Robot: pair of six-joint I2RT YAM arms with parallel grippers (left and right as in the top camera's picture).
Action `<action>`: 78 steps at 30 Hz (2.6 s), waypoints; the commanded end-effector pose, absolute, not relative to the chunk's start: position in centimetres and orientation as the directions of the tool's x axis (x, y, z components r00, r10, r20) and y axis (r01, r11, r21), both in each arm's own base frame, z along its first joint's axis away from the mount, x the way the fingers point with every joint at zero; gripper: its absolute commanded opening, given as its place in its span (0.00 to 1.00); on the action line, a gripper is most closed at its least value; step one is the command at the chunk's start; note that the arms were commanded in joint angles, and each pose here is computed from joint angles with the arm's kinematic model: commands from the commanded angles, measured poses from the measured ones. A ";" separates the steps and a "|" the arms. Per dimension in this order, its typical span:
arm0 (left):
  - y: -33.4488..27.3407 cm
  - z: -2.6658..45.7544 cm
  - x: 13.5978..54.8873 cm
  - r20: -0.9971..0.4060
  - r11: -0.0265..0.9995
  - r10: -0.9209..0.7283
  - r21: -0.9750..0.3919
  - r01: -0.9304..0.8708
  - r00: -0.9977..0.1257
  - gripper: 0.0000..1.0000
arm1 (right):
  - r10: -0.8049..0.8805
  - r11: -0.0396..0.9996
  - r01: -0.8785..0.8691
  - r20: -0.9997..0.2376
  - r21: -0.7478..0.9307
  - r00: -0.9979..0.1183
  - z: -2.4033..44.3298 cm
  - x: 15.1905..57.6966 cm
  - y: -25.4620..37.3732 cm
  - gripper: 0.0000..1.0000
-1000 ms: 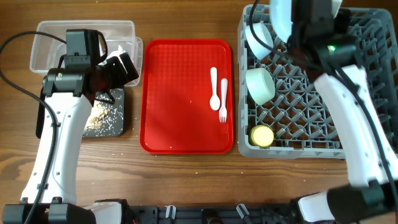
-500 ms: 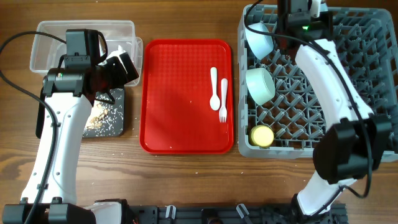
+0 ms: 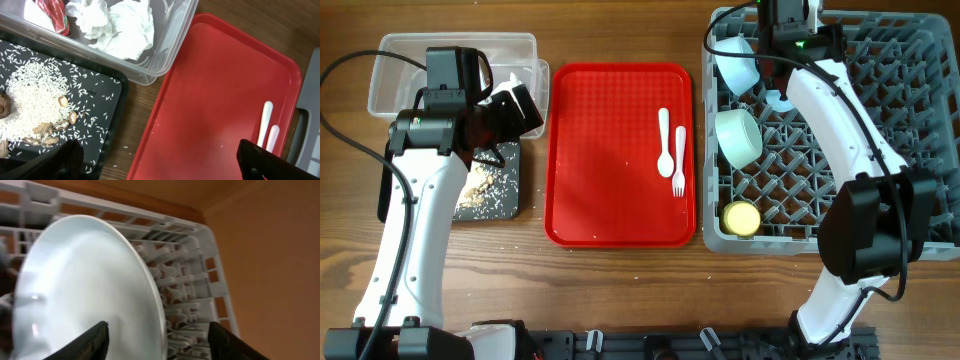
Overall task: Sort waste into correct bins and load items into the dishwasher rack
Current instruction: 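Reach the right gripper to the white spoon on the red tray, then grasp the white spoon with the right gripper and lift it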
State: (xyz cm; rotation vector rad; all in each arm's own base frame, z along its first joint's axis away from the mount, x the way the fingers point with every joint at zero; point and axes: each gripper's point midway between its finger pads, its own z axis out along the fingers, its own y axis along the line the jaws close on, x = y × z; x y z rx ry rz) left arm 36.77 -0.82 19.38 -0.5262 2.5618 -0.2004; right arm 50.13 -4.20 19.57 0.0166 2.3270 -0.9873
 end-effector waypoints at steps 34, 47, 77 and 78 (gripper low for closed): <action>-0.7 19.8 37.0 -0.470 0.919 -0.394 -0.228 -0.322 -0.790 1.00 | 0.107 0.981 0.089 -0.100 0.170 -0.989 5.8 38.3 21.7 0.71; -0.7 19.8 37.0 -0.470 0.919 -0.394 -0.228 -0.322 -0.790 1.00 | 0.145 0.976 0.130 -0.080 0.174 -0.986 1.5 39.6 22.6 0.59; -0.7 19.8 37.0 -0.470 0.919 -0.394 -0.228 -0.322 -0.790 1.00 | 0.095 0.972 0.079 -0.060 0.223 -0.994 0.0 39.7 24.9 0.04; -0.7 19.8 37.0 -0.470 0.919 -0.394 -0.228 -0.322 -0.790 1.00 | 0.089 0.971 0.073 -0.060 0.230 -0.994 0.1 39.7 25.0 0.04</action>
